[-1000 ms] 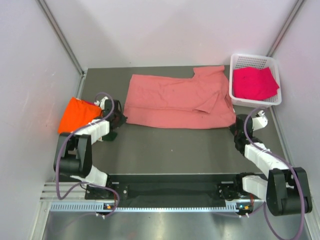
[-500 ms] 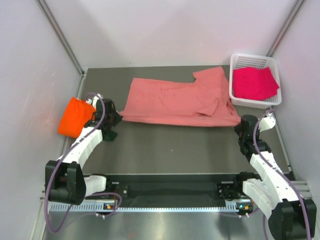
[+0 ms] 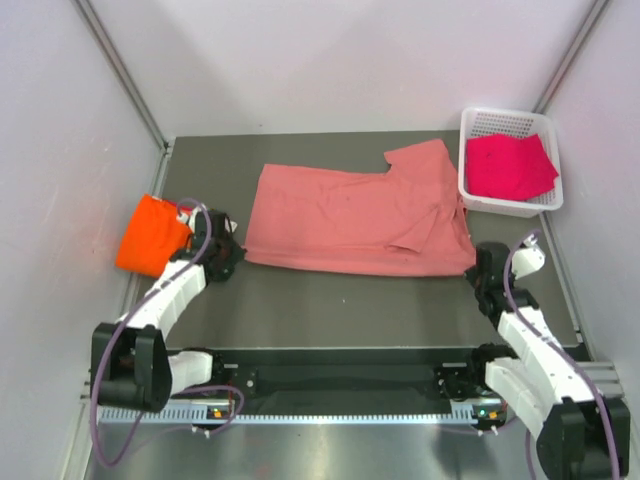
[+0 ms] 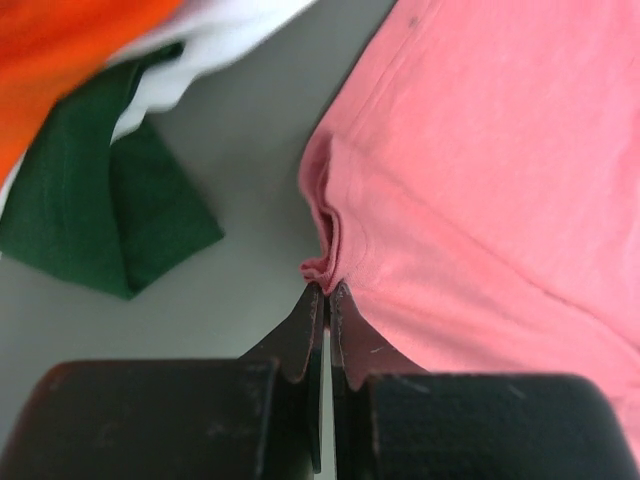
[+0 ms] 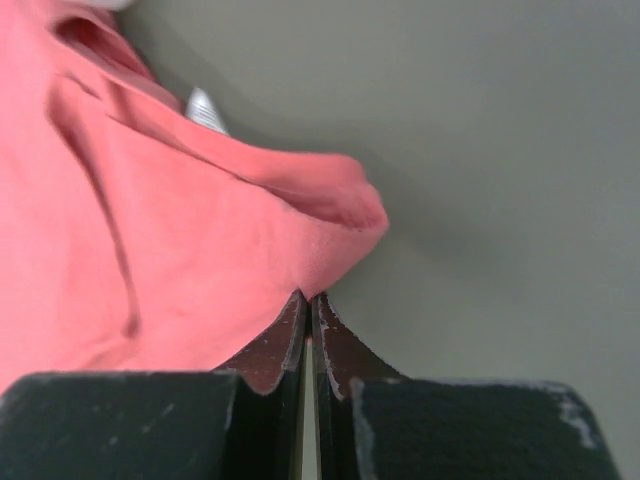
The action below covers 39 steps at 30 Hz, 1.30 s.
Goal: Fold and stack the t-shirts
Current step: Fold the tshirt
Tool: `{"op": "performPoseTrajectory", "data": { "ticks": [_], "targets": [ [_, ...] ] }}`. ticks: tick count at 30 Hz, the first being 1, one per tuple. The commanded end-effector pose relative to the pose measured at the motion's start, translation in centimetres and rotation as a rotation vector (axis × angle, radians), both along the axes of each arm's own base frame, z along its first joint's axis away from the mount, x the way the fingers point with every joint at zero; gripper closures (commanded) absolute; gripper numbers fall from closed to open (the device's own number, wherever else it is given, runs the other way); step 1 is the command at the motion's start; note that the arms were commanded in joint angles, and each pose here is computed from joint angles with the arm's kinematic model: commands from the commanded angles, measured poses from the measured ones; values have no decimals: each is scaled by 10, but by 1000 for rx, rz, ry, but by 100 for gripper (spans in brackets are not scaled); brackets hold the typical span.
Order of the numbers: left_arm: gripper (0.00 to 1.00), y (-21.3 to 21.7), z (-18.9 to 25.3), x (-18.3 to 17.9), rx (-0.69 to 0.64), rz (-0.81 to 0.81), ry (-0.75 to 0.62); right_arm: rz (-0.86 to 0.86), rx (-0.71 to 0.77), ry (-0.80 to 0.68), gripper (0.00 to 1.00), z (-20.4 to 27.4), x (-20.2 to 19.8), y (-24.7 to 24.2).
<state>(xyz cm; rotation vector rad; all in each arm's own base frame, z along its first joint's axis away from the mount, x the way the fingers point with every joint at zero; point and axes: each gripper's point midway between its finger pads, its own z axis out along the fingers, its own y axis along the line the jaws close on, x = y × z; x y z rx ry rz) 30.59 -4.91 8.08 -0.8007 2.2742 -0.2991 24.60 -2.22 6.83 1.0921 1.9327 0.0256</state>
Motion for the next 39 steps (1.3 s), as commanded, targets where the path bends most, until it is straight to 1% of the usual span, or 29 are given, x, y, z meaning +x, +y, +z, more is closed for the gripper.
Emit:
{"op": "performPoseTrajectory", "data": {
  "ticks": [1, 2, 3, 4, 6, 7, 9, 10, 12, 13, 14, 15, 16, 17, 18, 19, 24, 26, 28, 30, 32, 33, 34, 35, 36, 37, 38, 39],
  "targets": [
    [100, 6, 63, 46, 11, 23, -121, 5, -9, -131, 100, 68, 42, 3],
    [100, 12, 78, 52, 16, 37, -141, 21, -16, -197, 100, 110, 57, 5],
    [100, 14, 98, 56, 23, 44, -176, 36, -16, -210, 100, 125, 63, 8],
    [100, 19, 128, 61, 35, 63, -234, 44, -20, -269, 100, 159, 70, 8],
    [100, 20, 163, 58, 38, 62, -320, 67, -24, -321, 100, 183, 70, 11],
    [100, 20, 168, 57, 38, 55, -340, 74, -22, -329, 100, 187, 70, 12],
    [100, 16, 169, 48, 21, 39, -355, 73, -5, -307, 100, 176, 63, 13],
    [100, 16, 148, 41, 20, 37, -308, 71, 5, -263, 100, 154, 57, 14],
    [100, 18, 129, 30, 20, 47, -276, 57, 41, -240, 100, 133, 45, 15],
    [100, 19, 101, 19, 22, 51, -217, 46, 45, -193, 100, 106, 35, 13],
    [100, 20, 94, 13, 22, 56, -208, 31, 64, -217, 100, 104, 28, 13],
    [100, 21, 72, 2, 28, 56, -164, 23, 69, -203, 100, 95, 20, 12],
    [100, 22, 64, -4, 25, 61, -147, 11, 73, -172, 100, 76, 11, 10],
    [100, 21, 63, -9, 18, 59, -156, -3, 69, -192, 100, 77, 3, 7],
    [100, 19, 48, -18, 9, 53, -127, -13, 63, -169, 100, 69, -5, 4],
    [100, 18, 44, -22, -5, 56, -123, -22, 59, -146, 100, 58, -12, 2],
    [100, 15, 26, -48, -38, 67, -86, -49, 70, -116, 100, 38, -37, -2],
    [100, 18, 23, -56, -56, 108, -70, -59, 77, -111, 98, 31, -43, -3],
    [100, 19, 10, -68, -72, 147, -32, -57, 78, -90, 95, 22, -49, -3],
    [100, 17, 2, -74, -97, 154, -37, -71, 100, -89, 94, 19, -53, -2],
    [100, 16, 4, -76, -116, 163, -58, -72, 121, -98, 91, 20, -55, 0],
    [95, 16, 3, -78, -115, 167, -56, -75, 123, -101, 85, 23, -56, 0],
    [88, 17, 5, -77, -112, 167, -68, -76, 119, -103, 70, 26, -57, -1],
    [80, 18, 7, -79, -107, 166, -73, -76, 110, -111, 54, 29, -58, -2],
    [64, 21, 12, -79, -95, 172, -81, -64, 102, -140, 34, 41, -56, -2],
    [39, 23, 15, -80, -86, 175, -82, -43, 74, -149, 32, 48, -56, -4],
    [33, 24, 19, -83, -74, 171, -81, -45, 56, -167, 31, 57, -56, -7],
    [30, 24, 33, -79, -68, 163, -116, -40, 42, -185, 30, 66, -55, -8]
  ]
}}
